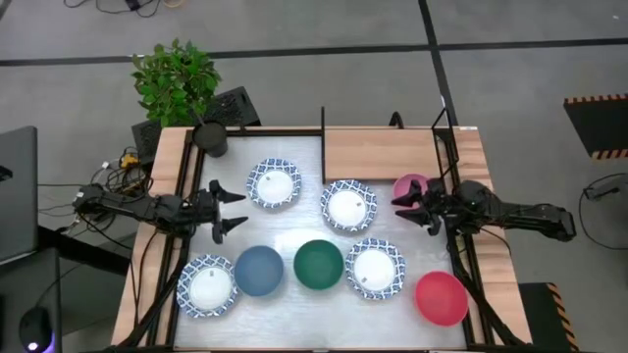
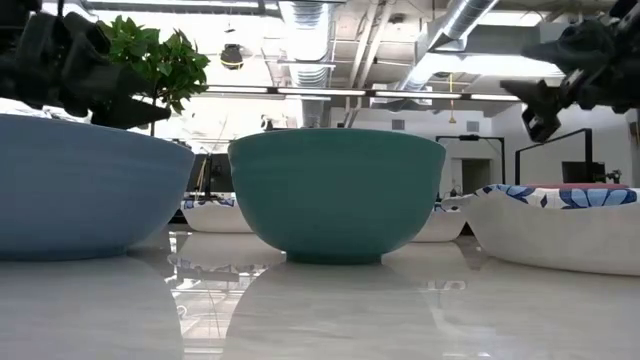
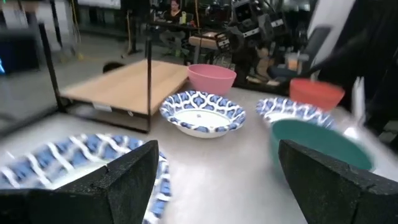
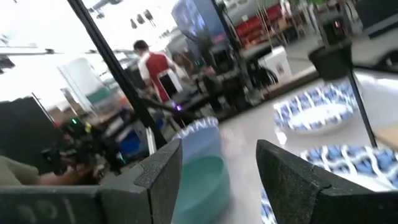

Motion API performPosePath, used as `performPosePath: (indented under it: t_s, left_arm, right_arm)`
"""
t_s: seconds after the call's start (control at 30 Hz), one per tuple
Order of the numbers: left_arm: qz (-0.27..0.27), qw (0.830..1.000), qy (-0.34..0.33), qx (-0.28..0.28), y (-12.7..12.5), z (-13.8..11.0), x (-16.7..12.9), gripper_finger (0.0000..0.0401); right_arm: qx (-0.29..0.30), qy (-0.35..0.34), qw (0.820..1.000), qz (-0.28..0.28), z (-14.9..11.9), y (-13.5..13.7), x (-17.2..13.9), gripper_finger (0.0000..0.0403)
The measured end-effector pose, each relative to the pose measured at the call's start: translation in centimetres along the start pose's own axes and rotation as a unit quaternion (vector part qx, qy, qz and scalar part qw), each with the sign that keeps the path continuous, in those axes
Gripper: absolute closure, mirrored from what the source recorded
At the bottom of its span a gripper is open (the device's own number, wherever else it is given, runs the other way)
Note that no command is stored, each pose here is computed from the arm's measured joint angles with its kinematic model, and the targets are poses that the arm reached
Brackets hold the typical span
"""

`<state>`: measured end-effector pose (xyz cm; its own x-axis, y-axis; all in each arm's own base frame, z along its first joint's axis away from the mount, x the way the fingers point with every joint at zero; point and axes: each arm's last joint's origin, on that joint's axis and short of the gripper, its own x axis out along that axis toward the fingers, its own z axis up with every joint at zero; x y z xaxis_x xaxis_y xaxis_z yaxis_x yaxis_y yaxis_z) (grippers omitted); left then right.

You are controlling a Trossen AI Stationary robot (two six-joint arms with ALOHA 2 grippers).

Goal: Place and stack bowls onto a shelf
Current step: Put the pink bowl on the shelf

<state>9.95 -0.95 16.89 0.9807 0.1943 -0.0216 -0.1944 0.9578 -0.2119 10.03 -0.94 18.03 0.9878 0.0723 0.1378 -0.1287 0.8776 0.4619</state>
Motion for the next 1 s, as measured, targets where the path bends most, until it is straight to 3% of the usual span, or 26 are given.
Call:
performPosePath:
  t_s: [0.1,0.2,0.53,0.9,1.0]
  left_arm:
    - [0.003,0.998,-0.001,-0.061,0.02,0.01,0.0,0.0083]
    - [0.024,0.998,-0.008,-0.066,0.14,0.04,0.0,0.0083]
    - [0.026,0.995,-0.009,-0.096,0.16,0.04,0.0,0.0083]
    - [0.047,0.994,-0.016,-0.102,0.28,0.08,-0.01,0.0083]
    - [0.055,0.993,-0.02,-0.101,0.33,0.1,-0.02,0.0083]
  right_arm:
    - [0.003,-0.006,1.0,0.004,0.12,0.08,-0.01,0.0172]
    - [0.012,-0.02,1.0,-0.018,0.22,-0.05,-0.01,0.0172]
    - [0.005,-0.062,0.996,-0.068,0.6,-0.26,-0.05,0.0172]
    - [0.003,-0.052,0.996,-0.074,0.42,-0.37,-0.04,0.0172]
    - [0.033,-0.061,0.995,-0.068,0.56,-0.29,-0.05,0.0172]
